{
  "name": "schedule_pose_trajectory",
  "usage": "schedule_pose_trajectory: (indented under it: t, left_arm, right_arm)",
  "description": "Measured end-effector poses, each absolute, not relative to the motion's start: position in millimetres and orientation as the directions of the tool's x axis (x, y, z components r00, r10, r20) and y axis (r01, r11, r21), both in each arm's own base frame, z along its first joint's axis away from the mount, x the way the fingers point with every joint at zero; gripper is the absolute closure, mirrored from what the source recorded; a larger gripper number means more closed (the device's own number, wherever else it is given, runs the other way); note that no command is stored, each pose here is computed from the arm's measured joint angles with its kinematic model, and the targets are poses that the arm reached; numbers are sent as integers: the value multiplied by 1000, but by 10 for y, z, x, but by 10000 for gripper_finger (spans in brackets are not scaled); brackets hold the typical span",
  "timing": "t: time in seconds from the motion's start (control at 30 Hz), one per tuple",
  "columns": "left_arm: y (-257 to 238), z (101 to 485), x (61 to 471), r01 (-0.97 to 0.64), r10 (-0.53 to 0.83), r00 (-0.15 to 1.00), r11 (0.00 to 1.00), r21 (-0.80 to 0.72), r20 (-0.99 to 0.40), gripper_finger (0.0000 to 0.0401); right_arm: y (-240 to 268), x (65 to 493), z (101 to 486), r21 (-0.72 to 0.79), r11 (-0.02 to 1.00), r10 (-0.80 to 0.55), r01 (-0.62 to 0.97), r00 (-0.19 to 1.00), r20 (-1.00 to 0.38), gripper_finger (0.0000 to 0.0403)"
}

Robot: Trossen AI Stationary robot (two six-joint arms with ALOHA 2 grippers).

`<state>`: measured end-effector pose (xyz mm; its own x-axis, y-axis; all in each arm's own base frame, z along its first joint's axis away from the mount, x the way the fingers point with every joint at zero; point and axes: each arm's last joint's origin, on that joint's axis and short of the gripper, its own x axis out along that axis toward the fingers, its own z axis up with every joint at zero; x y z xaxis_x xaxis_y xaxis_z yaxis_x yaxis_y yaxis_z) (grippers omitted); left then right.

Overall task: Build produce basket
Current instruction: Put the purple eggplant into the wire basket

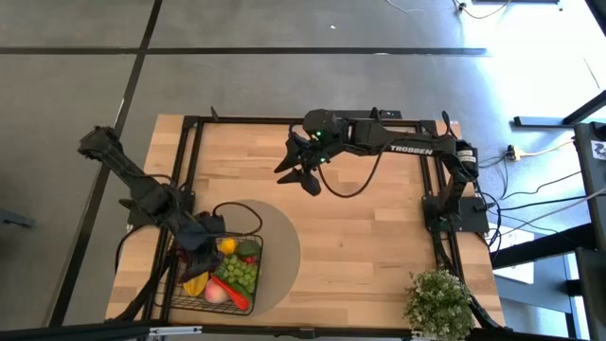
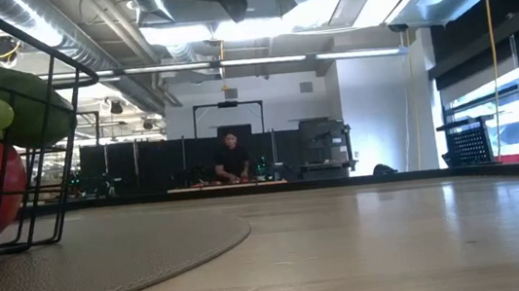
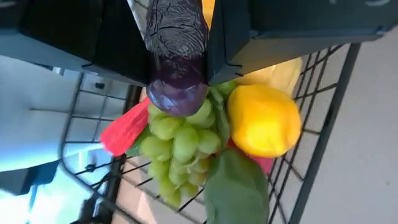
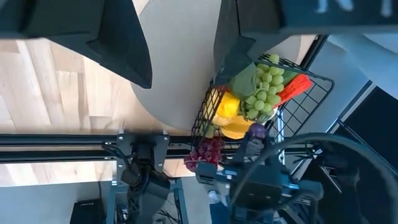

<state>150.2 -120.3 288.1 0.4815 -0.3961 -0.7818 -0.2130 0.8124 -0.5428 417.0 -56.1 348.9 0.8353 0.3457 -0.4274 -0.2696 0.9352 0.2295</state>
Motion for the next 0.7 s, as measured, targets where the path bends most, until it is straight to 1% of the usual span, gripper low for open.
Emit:
schedule_pose_trajectory:
  t: [0.13,0.33,0.43,0.57,0.7]
  left_arm:
    - [-1219,2785,1469,-212,-387,455,827,-520,-802,274]
    - [-1214,2617,1415,-226,-364,398,851,-474,-842,274]
    - [-1213,2567,1403,-229,-376,372,849,-476,-849,274]
    - [-1212,2518,1384,-290,-396,331,821,-491,-857,273]
    - [-1213,2490,1373,-302,-410,306,814,-497,-859,273]
  right_arm:
    - [-524,4175,3489,209,933,356,-293,831,-427,240]
    - [-485,4168,3496,227,898,440,-378,802,-404,240]
    - [-477,4168,3497,227,891,453,-392,797,-401,240]
    - [-478,4167,3497,226,892,452,-392,797,-401,240]
    - [-479,4168,3498,226,892,452,-392,797,-400,240]
